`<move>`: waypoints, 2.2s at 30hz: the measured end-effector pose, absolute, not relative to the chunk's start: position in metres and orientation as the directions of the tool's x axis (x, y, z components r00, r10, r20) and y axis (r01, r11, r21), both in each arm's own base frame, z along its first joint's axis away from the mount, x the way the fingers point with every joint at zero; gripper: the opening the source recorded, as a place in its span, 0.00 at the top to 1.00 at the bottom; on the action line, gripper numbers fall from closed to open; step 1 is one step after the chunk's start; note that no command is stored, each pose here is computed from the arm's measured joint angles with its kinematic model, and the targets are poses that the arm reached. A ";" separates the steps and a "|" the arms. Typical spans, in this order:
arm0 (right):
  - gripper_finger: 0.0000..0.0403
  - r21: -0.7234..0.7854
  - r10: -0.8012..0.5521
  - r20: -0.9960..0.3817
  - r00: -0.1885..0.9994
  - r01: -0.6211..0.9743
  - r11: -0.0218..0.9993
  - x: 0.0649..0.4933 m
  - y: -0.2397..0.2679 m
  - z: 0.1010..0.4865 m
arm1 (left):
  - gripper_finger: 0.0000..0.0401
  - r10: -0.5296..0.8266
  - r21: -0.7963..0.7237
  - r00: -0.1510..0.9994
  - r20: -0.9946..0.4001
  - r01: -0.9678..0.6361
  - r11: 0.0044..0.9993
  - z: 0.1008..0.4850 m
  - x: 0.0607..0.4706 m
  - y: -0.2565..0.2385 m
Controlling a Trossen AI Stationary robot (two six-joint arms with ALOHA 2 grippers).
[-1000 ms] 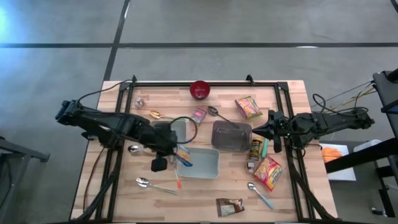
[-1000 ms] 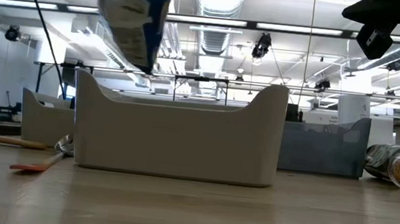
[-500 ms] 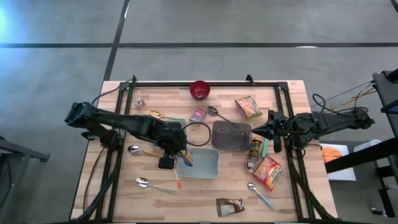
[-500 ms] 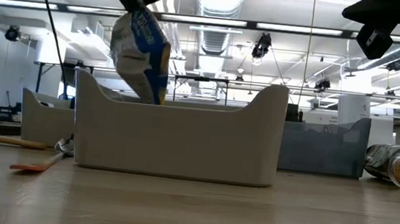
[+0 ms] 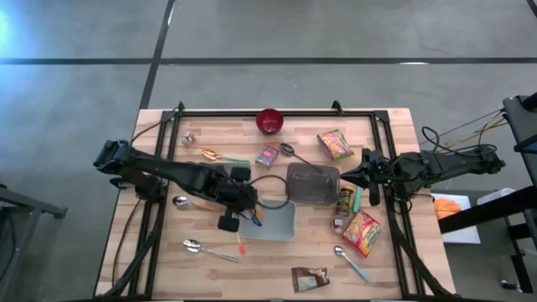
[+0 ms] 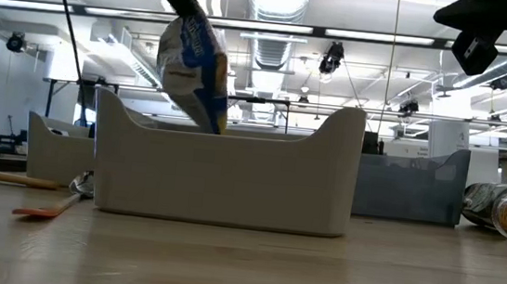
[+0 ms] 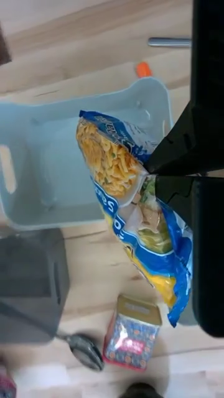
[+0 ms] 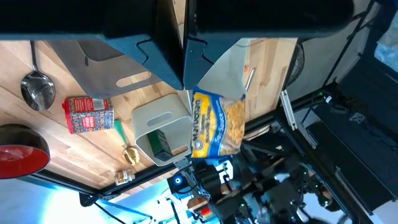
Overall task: Pick & Place Food Item
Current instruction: Put the blue noodle pack into the bottom gray bin
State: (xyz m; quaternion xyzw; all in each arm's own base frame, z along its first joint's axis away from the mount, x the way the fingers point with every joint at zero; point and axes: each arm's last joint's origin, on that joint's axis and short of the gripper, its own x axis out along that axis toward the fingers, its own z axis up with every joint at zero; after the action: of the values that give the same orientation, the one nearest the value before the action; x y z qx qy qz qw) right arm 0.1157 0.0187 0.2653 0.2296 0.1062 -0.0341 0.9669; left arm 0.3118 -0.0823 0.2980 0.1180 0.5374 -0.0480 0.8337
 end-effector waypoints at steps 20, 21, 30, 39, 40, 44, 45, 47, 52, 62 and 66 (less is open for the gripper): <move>0.98 0.444 -0.014 -0.221 0.975 0.113 0.889 0.116 0.019 0.265 | 1.00 0.106 0.185 0.337 -0.935 0.210 0.960 0.263 0.326 -0.104; 0.98 0.444 -0.014 -0.221 0.975 0.114 0.889 0.116 0.019 0.265 | 1.00 0.107 0.184 0.331 -0.937 0.211 0.960 0.260 0.327 -0.105; 0.98 0.444 -0.014 -0.222 0.975 0.114 0.889 0.116 0.019 0.265 | 1.00 0.118 0.188 0.289 -0.950 0.228 0.955 0.245 0.331 -0.113; 0.98 0.443 -0.014 -0.225 0.974 0.115 0.889 0.116 0.019 0.265 | 1.00 0.114 0.172 0.253 -0.961 0.218 0.961 0.244 0.328 -0.113; 0.98 0.443 -0.014 -0.227 0.974 0.116 0.889 0.116 0.019 0.265 | 1.00 0.108 0.164 0.246 -0.963 0.221 0.961 0.244 0.328 -0.113; 0.98 0.442 -0.014 -0.230 0.973 0.117 0.890 0.116 0.019 0.264 | 1.00 0.084 0.136 0.218 -0.972 0.236 0.962 0.243 0.325 -0.115; 0.98 0.442 -0.014 -0.229 0.973 0.117 0.889 0.115 0.019 0.265 | 1.00 0.079 0.130 0.212 -0.974 0.239 0.962 0.243 0.325 -0.115; 0.98 0.441 -0.015 -0.230 0.973 0.118 0.890 0.116 0.019 0.264 | 1.00 0.071 0.121 0.203 -0.977 0.246 0.962 0.243 0.324 -0.116; 0.98 0.440 -0.015 -0.234 0.972 0.120 0.890 0.116 0.019 0.263 | 0.95 0.063 0.114 0.201 -0.978 0.254 0.961 0.243 0.323 -0.118; 0.98 0.440 -0.015 -0.235 0.972 0.120 0.890 0.116 0.019 0.262 | 0.71 0.063 0.115 0.201 -0.978 0.260 0.959 0.243 0.323 -0.118; 0.98 0.440 -0.015 -0.235 0.972 0.120 0.890 0.116 0.019 0.262 | 0.63 0.065 0.116 0.194 -0.979 0.261 0.958 0.243 0.322 -0.118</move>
State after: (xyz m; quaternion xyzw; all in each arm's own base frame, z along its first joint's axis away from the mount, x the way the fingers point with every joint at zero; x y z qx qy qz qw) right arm 0.1158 0.0188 0.2622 0.2318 0.1135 -0.0350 0.9655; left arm 0.3222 -0.1177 0.2426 0.1290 0.6315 -0.0642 0.7619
